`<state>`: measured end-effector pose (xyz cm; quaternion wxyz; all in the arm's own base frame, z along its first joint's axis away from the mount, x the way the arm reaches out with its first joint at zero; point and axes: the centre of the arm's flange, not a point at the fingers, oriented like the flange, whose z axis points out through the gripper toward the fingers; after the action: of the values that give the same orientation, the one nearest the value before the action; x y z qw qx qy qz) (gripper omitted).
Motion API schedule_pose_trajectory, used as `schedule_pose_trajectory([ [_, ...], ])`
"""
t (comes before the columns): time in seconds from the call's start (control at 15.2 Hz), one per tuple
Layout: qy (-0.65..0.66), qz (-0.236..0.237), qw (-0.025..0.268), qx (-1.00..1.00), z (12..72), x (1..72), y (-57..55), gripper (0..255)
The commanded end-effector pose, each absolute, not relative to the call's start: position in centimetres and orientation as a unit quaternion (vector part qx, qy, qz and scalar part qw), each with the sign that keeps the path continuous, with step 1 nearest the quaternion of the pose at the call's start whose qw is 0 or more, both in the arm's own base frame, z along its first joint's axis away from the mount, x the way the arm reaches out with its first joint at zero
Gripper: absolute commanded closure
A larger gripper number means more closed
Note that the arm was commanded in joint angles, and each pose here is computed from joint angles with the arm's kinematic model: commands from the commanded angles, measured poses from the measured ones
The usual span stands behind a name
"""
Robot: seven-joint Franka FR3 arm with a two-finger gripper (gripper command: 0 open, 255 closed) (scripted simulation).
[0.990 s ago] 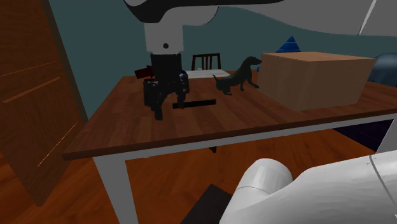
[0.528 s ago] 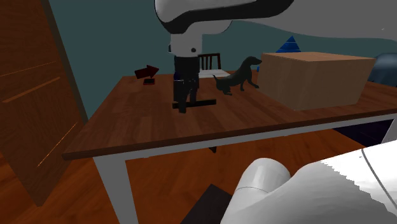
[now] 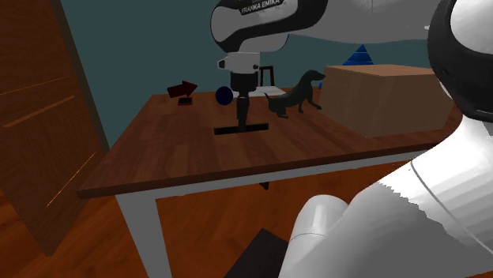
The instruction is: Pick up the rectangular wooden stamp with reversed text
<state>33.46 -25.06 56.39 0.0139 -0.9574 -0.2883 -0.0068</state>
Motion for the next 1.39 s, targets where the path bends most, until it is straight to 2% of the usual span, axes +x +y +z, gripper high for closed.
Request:
schedule_pose_trajectory([
  [0.0, -0.326, -0.01, 0.012, -0.945, 55.9, 34.8, -27.2, 0],
  [0.4, -0.424, -0.018, 0.011, -0.906, 54.5, 39.6, -33.2, 0],
  [1.06, -0.424, -0.018, 0.011, -0.906, 50.5, 39.6, -33.2, 0],
  [1.12, -0.424, -0.018, 0.011, -0.906, 50.5, 39.6, -33.2, 255],
  [1.32, -0.424, -0.018, 0.011, -0.906, 50.6, 39.6, -33.2, 255],
])
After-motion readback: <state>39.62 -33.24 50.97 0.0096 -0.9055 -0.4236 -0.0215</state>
